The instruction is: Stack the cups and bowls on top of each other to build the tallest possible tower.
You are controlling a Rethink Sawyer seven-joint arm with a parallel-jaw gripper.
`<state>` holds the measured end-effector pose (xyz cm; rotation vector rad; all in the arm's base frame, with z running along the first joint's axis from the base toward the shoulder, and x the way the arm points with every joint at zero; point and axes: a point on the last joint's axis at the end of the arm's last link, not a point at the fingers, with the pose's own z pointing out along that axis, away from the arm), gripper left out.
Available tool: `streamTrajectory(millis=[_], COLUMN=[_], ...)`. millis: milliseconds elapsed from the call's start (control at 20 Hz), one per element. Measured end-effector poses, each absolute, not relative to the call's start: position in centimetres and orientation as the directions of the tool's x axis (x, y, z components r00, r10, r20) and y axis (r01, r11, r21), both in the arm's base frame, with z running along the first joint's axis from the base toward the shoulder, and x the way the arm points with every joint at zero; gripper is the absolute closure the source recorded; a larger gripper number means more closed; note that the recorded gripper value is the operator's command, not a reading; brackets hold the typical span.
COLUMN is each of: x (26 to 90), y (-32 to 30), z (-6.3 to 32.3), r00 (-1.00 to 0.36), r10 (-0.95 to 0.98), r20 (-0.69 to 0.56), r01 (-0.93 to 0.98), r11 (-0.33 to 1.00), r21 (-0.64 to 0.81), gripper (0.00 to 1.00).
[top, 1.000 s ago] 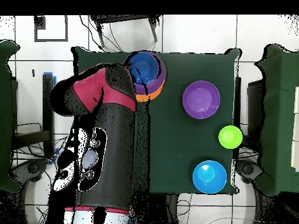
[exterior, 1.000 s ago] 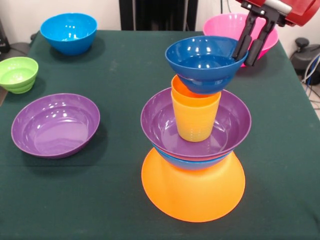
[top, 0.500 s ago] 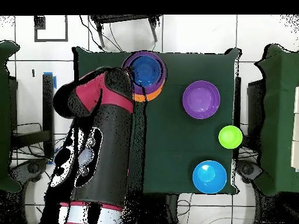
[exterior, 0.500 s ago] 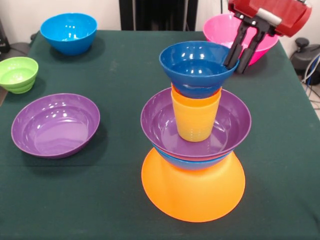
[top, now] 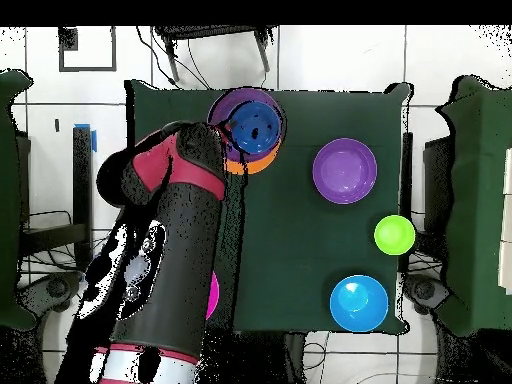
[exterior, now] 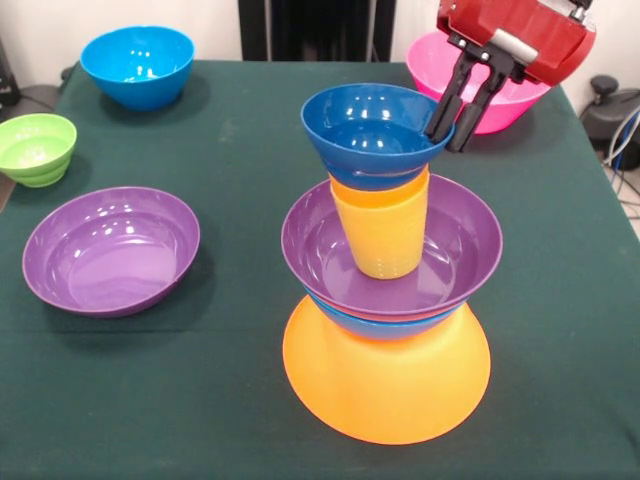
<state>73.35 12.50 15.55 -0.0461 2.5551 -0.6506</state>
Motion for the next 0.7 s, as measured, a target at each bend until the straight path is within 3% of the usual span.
streamTrajectory(millis=[700], x=[73.21], y=[12.79], z=[15.44], r00=[-0.859], r10=[-0.175], r20=[-0.481], r01=[0.073], r11=[0.889], r21=[-0.452], gripper=[1.00])
